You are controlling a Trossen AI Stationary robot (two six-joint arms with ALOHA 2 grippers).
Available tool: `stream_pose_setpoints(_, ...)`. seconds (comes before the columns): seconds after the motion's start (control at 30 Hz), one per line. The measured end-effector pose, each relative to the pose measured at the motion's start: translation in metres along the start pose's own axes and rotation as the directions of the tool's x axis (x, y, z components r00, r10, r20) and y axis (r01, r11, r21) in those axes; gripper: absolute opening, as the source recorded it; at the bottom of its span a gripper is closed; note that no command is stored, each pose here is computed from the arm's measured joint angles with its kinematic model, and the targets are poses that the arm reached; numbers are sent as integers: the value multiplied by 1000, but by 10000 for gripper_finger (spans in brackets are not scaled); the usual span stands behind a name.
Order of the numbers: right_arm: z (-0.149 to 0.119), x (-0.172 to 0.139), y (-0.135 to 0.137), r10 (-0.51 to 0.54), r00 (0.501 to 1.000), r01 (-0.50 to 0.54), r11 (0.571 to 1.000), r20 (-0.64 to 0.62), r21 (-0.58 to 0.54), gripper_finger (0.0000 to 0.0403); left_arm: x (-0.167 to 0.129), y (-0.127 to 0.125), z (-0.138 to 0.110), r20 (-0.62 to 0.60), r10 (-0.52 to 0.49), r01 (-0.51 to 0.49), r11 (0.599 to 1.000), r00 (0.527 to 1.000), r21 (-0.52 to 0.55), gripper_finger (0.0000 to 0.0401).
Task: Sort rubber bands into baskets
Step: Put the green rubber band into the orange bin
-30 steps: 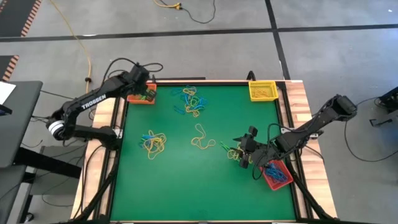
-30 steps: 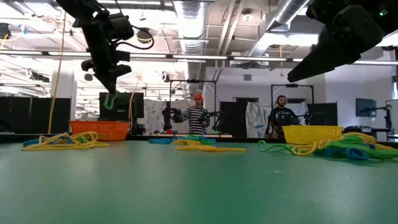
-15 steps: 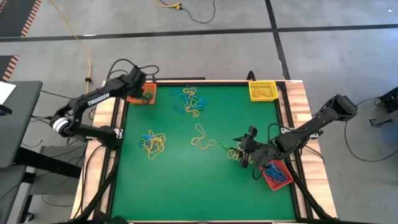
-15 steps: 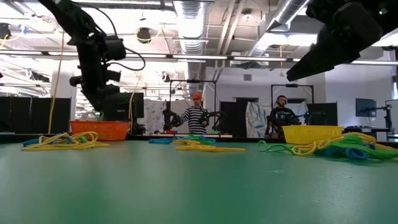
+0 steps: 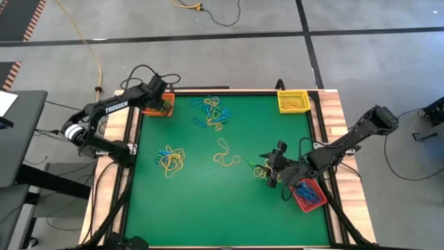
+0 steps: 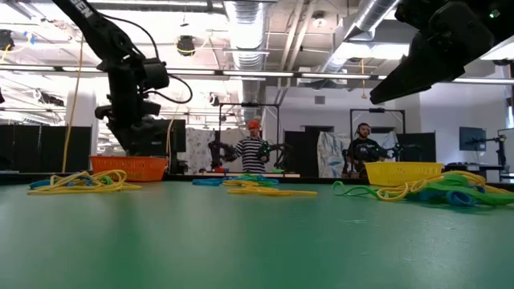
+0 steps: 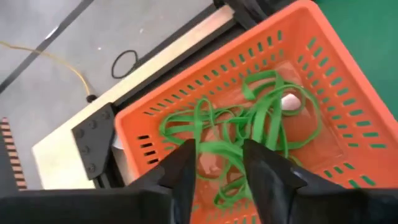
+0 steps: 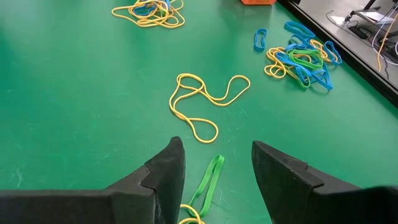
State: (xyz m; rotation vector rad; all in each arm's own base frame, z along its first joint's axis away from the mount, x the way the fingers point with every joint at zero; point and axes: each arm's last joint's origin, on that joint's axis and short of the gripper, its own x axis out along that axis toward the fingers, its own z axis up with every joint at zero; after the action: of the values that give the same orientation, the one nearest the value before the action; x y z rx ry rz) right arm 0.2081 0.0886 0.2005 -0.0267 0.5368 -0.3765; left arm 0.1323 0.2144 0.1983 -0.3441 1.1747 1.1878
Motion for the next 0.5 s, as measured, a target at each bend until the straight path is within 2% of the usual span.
stream_pose_setpoints(0.2, 0, 0, 0, 0, 1000, 0, 1000, 0, -1, 215, -7, 0, 0, 29, -23, 23, 1000, 999, -3, 151)
stream_pose_setpoints(0.33, 0, 0, 0, 0, 1000, 0, 1000, 0, -1, 215, -16, -8, -7, -15, -175, 176, 982, 984, 68, 151)
stream_pose_setpoints(0.43, 0, 0, 0, 0, 1000, 0, 1000, -1, -1, 215, -25, -18, -19, -124, -305, 320, 939, 944, 126, 151)
stream_pose_setpoints(0.5, 0, 0, 0, 0, 1000, 0, 1000, -1, -1, 215, -31, -25, -30, -222, -338, 375, 914, 915, 153, 151)
